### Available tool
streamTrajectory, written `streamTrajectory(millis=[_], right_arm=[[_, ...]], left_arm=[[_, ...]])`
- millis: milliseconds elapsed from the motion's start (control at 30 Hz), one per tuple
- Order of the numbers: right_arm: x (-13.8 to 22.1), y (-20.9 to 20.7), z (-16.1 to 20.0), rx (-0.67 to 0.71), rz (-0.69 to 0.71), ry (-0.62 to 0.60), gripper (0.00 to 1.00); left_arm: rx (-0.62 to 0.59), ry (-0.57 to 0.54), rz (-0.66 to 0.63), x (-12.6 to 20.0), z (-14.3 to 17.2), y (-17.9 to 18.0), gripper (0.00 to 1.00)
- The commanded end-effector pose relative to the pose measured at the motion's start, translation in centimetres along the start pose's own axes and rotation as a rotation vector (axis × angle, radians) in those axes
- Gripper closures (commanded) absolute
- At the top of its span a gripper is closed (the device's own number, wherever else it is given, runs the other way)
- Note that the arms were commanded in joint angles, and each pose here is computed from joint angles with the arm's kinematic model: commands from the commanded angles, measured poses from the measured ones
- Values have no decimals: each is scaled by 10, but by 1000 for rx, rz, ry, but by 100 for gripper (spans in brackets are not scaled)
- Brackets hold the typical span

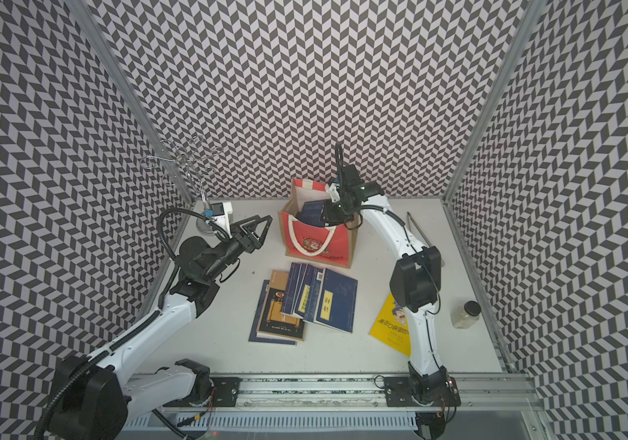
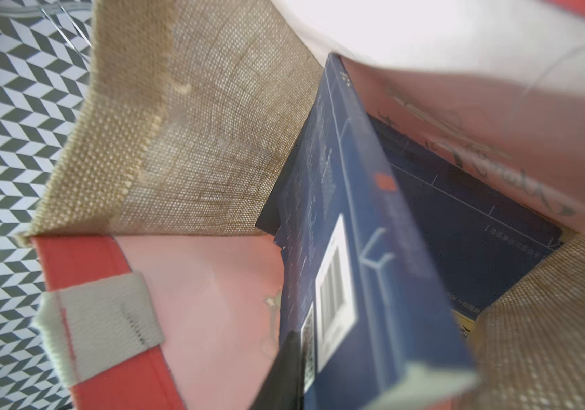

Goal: Put the books into the canvas bag
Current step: Place the book in the canvas bag.

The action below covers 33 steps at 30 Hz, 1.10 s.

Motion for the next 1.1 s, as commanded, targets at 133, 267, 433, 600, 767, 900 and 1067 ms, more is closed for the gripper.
streamTrajectory(millis=[133,267,433,600,767,900,1067], right_arm=[[-3,-6,-6,-17,89,-28,46],[20,-4,-19,-5,151,-125,37],[64,7,-36,38,232,-287,19],[106,25,-36,117,262,-409,0],[134,35,-11,142,224,-496,1],[145,30,33,130,209,-538,1],[141,15,104,71,162,-558,1]], left_arm=[[-18,-25,2,3,-8,-5,13],[-19,-29,5,4,-9,-6,13],[-27,-34,-15,7,-10,-6,6],[-34,-10,-57,14,-3,-2,1],[-24,53,-88,24,18,9,1],[-33,127,-95,29,42,9,1],[-52,232,-100,29,82,-2,1]])
Point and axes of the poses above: each gripper's point midway between its finger pads, its own x axis back along the fingers, its own y axis along the line the jaws close on, z = x × y, the point moved 8 cm from there along x, back along the fingers, and after that the axes turned 4 degrees about x, right-handed, at the moved point
